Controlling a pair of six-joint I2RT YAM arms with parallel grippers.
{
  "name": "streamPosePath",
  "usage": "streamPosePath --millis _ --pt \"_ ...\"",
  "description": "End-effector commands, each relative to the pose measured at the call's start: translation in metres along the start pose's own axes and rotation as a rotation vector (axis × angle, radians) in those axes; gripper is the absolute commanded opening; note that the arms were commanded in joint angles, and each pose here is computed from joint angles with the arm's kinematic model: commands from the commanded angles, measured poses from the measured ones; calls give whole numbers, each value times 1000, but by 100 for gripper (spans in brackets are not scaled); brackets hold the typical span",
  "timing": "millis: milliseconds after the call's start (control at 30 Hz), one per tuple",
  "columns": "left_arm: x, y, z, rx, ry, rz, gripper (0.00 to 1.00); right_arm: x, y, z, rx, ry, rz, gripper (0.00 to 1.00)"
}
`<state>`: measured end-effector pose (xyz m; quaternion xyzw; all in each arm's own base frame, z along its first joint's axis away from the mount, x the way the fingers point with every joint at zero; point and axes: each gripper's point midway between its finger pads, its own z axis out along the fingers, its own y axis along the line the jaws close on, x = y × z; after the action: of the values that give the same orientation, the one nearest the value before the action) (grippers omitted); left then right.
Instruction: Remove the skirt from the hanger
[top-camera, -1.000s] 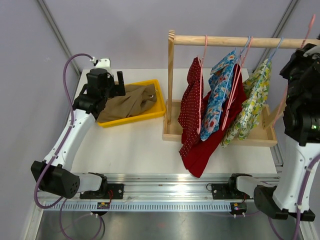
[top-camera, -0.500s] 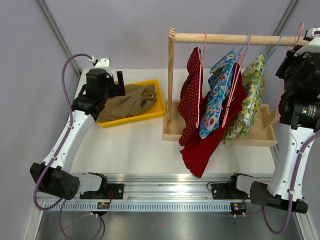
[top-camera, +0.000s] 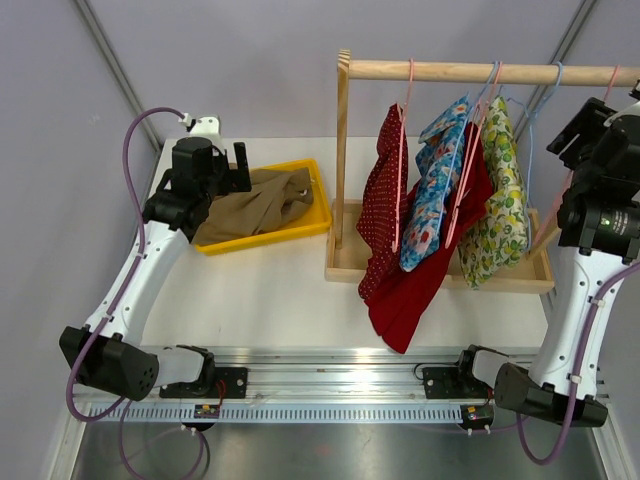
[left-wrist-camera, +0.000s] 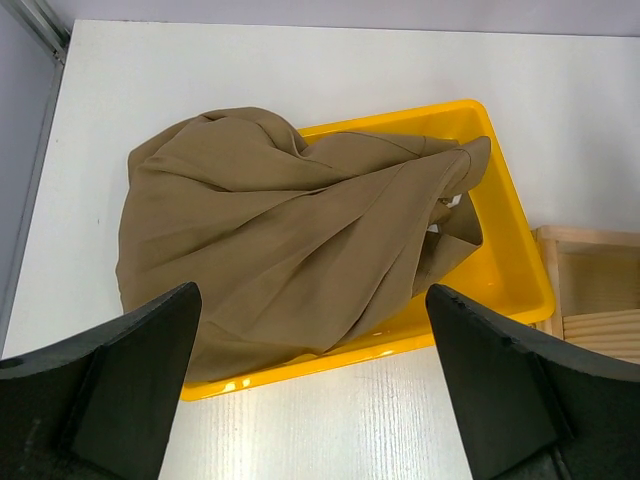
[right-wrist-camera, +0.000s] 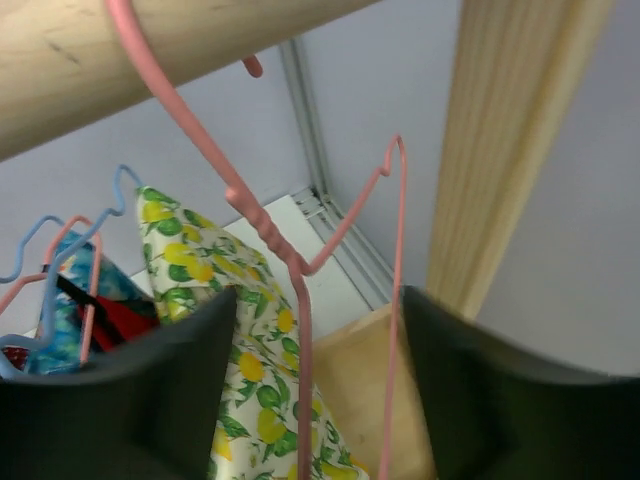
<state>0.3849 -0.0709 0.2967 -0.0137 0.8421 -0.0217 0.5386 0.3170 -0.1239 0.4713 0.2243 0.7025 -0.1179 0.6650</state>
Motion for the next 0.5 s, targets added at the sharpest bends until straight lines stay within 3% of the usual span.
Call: streamPosePath --millis 0,33,200,333,367,467 --pt "-16 -7 -8 38 -64 -19 99 -32 -24 -30 118 -98 69 83" --pt "-16 -7 -8 38 -64 -21 99 -38 -28 -37 137 -119 78 99" --pt "-17 -7 -9 41 -66 -21 99 -78 -35 -80 145 -249 152 100" --pt "-19 -7 -11 42 -72 -23 99 -101 2 -104 -80 -291 161 99" --pt "-18 -7 -11 41 -71 -21 99 -101 26 -109 -212 -273 143 99" --pt "-19 -6 -12 40 -74 -20 99 -94 58 -112 -383 -199 167 98"
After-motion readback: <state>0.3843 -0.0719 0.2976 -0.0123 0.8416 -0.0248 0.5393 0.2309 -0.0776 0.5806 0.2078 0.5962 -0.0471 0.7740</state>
